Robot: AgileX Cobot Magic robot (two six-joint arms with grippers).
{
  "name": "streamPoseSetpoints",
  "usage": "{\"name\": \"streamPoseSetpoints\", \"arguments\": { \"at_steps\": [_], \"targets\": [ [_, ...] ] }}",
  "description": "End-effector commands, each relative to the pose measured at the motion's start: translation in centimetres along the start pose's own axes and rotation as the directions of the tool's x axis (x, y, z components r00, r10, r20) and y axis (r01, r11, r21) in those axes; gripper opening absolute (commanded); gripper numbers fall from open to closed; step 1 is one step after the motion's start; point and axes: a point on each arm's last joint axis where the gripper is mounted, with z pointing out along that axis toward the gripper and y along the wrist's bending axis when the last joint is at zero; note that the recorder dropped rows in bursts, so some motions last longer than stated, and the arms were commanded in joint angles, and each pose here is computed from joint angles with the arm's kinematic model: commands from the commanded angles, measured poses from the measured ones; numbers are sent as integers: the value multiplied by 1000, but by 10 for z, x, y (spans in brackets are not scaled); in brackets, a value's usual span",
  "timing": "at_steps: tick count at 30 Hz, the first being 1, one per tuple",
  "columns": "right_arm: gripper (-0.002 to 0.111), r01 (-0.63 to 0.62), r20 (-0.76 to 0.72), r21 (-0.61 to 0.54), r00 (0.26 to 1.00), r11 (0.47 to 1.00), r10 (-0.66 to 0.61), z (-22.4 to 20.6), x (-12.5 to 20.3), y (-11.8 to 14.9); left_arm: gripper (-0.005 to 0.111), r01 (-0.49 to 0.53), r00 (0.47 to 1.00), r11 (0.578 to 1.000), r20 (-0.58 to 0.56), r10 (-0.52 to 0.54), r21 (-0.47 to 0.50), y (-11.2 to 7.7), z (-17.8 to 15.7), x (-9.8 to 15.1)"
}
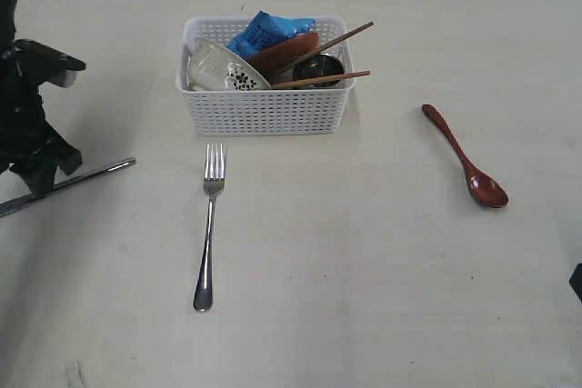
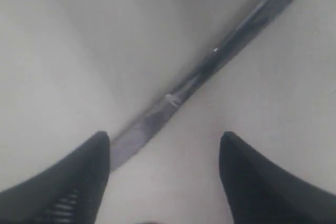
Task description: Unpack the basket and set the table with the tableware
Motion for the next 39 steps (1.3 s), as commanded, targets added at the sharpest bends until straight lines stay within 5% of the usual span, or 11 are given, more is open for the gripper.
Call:
{"name": "streamPoseSetpoints", "arguments": {
  "at_steps": [1,4,7,10,15,18,25,26,30,35,39],
  "targets": [
    [0,-8,4,6,1000,1000,7,0,1,0,54,448,894,879,-47,-447,163,11,7,1],
    [0,-8,4,6,1000,1000,7,0,1,0,54,547,834,802,-66,-548,239,11,8,-2],
    [0,-8,4,6,1000,1000,7,0,1,0,54,721,670,605,-120,-732,338,3,9,-9],
    [0,-8,4,6,1000,1000,7,0,1,0,54,802,552,482,-128,-824,354,0,18,-8],
    [0,-8,4,6,1000,1000,7,0,1,0,54,797,529,476,-48,-847,371,-1,36,-1],
    [0,-8,4,6,1000,1000,7,0,1,0,54,755,593,555,-1,-806,348,1,41,-2],
    [0,-8,4,6,1000,1000,7,0,1,0,54,712,651,622,26,-759,327,3,53,-7],
    [0,-8,4,6,1000,1000,7,0,1,0,54,632,728,706,67,-682,319,5,53,-12],
    [0,-8,4,6,1000,1000,7,0,1,0,54,437,869,854,111,-481,283,5,62,-14],
    [0,-8,4,6,1000,1000,7,0,1,0,54,134,970,976,181,-165,169,10,68,-14],
    [0,-8,4,6,1000,1000,7,0,1,0,54,-131,977,983,186,106,130,9,69,-11]
  ]
}}
